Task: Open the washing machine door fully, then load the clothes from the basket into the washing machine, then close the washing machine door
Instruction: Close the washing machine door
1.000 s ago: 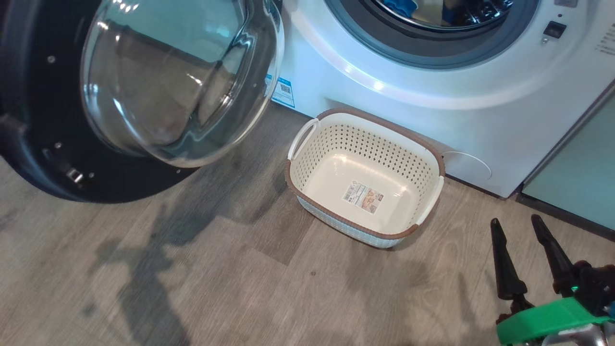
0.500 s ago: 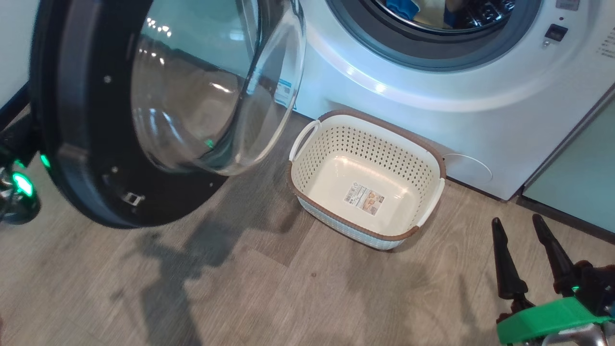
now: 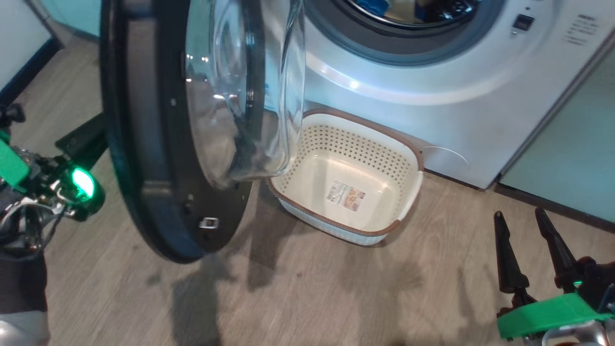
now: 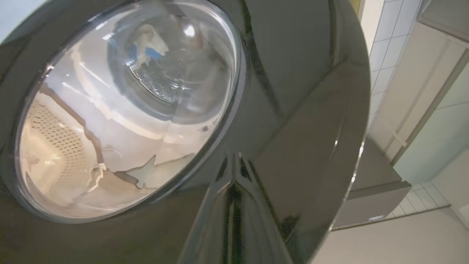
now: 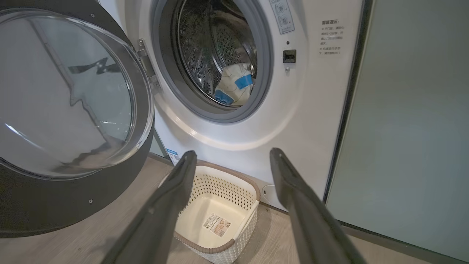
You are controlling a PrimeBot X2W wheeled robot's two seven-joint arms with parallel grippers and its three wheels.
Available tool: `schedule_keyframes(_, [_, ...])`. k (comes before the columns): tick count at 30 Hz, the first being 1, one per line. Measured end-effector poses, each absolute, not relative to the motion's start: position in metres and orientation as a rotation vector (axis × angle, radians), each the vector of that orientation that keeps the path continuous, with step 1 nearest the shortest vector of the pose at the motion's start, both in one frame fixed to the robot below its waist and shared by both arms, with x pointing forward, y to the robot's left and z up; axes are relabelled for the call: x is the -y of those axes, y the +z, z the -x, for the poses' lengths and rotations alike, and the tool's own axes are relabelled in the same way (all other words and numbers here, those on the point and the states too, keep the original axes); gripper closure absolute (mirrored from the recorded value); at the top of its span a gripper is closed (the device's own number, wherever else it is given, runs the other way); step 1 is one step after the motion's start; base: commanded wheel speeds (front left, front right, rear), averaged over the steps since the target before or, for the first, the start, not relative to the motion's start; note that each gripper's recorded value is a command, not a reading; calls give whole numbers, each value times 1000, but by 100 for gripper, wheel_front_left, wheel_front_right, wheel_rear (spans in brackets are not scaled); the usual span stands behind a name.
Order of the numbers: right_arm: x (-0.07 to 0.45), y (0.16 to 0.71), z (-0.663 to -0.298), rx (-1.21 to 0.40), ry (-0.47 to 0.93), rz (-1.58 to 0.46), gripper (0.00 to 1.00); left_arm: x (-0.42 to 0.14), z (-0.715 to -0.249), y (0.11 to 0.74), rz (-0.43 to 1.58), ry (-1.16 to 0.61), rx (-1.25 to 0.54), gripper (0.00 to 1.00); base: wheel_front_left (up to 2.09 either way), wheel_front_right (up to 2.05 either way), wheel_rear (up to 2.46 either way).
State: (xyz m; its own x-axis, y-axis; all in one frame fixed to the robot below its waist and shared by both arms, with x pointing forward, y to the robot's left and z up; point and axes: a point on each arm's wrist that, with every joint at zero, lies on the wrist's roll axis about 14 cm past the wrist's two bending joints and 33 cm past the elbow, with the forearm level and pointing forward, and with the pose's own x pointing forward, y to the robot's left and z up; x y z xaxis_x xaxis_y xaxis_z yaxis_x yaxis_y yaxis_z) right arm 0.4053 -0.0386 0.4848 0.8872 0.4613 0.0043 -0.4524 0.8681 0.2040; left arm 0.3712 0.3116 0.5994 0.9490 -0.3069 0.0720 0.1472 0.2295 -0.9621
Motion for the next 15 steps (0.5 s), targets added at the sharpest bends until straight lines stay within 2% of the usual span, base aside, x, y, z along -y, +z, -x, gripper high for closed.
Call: schedule_keyframes(15, [94, 487, -403, -6, 307, -200, 0, -221, -425, 595, 1364, -525, -225, 100, 0, 0, 0])
